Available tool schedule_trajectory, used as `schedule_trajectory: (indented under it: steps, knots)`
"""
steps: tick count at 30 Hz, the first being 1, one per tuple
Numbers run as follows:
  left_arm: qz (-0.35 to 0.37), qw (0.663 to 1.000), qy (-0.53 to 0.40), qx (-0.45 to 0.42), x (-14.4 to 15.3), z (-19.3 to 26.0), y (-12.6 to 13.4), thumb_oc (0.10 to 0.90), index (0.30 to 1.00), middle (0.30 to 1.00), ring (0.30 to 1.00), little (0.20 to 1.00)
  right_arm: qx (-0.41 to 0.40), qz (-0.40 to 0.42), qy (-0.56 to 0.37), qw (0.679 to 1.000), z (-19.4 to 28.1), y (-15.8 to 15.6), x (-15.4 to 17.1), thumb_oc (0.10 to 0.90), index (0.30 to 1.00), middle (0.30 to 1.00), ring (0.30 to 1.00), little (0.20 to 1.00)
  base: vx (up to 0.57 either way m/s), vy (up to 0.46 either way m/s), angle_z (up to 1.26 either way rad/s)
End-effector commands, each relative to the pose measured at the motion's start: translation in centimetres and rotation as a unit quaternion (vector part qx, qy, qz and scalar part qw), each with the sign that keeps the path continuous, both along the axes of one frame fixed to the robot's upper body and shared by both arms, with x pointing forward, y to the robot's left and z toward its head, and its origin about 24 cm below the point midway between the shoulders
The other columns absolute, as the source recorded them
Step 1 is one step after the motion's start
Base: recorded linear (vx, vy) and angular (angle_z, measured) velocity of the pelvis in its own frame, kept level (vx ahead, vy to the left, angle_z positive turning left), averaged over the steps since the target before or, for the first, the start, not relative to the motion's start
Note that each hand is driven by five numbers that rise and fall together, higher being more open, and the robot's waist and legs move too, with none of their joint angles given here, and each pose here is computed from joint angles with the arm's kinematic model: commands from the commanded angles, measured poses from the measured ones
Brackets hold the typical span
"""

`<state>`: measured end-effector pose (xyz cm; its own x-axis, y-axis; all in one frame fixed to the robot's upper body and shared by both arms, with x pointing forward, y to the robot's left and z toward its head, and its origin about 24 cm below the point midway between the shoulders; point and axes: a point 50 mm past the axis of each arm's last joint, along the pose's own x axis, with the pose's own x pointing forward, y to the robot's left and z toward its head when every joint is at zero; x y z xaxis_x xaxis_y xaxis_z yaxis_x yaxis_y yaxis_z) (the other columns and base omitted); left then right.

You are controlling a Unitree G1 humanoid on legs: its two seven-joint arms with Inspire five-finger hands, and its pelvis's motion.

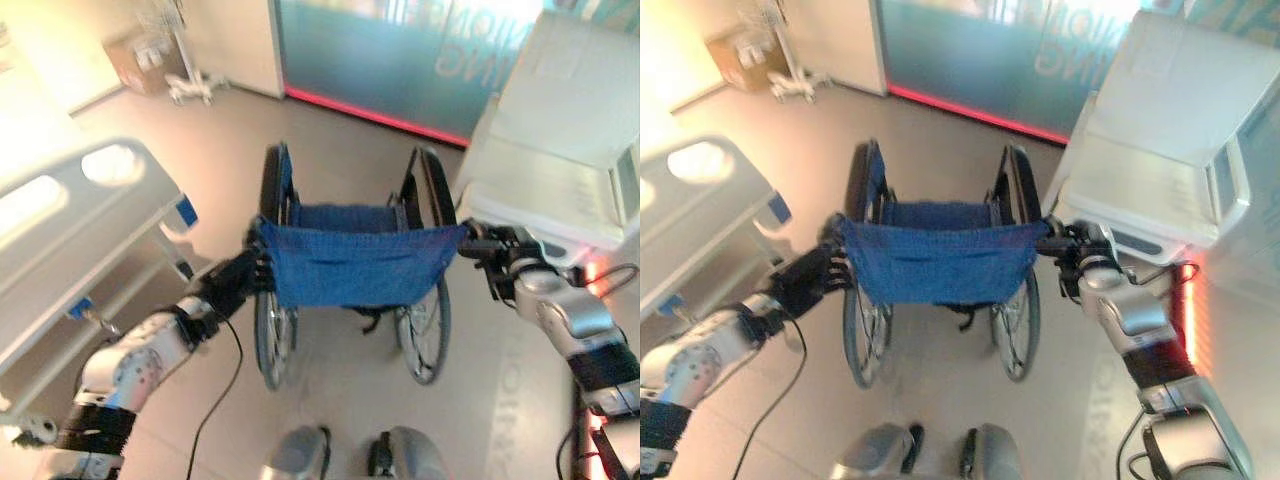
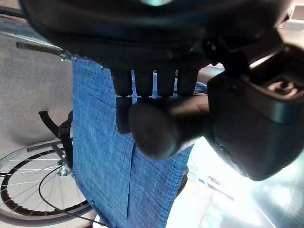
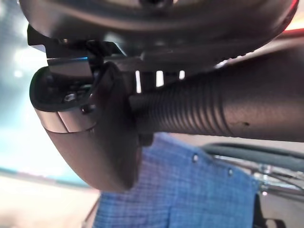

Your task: Push the wheelchair next to the bed

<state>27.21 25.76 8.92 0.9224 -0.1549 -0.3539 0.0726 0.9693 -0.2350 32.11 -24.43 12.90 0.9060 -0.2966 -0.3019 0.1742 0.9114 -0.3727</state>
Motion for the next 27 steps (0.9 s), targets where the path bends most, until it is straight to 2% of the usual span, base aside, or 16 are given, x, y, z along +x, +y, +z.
schedule_trajectory:
  steps: [1,6,10,15,20,27]
  knots:
    - [-0.001,0.988,-0.157,-0.002,0.9,6.0,0.0,0.400,0.300,0.300,0.300,0.300,0.063,0.128,-0.102,0.985,5.2,5.0,1.8,0.400,0.300,0.300,0.300,0.300,0.54,-0.252,0.85]
    - [0.005,0.990,-0.135,-0.034,0.0,4.8,-0.6,0.400,0.300,0.300,0.300,0.300,0.021,0.137,-0.081,0.987,5.6,3.9,1.6,0.400,0.300,0.300,0.300,0.300,0.45,-0.181,0.73]
    - [0.018,0.991,-0.125,-0.035,-0.4,4.5,-0.1,0.400,0.300,0.300,0.300,0.300,0.025,0.147,-0.077,0.986,5.8,4.3,1.3,0.400,0.300,0.300,0.300,0.300,0.43,-0.191,0.32]
    - [0.040,0.991,-0.122,-0.025,-0.9,4.0,0.8,0.400,0.300,0.300,0.300,0.300,0.040,0.156,-0.074,0.984,4.7,5.8,1.5,0.400,0.300,0.300,0.300,0.300,0.55,-0.105,-0.11]
    - [0.056,0.990,-0.128,-0.021,-1.5,3.5,1.0,0.400,0.300,0.300,0.300,0.300,0.038,0.159,-0.068,0.984,2.9,5.3,1.3,0.400,0.300,0.300,0.300,0.300,0.69,-0.001,-0.23]
    - [0.046,0.992,-0.113,0.002,-0.3,4.5,1.7,0.400,0.300,0.300,0.300,0.300,0.025,0.185,-0.067,0.980,1.7,5.4,1.8,0.400,0.300,0.300,0.300,0.300,0.56,0.038,-0.20]
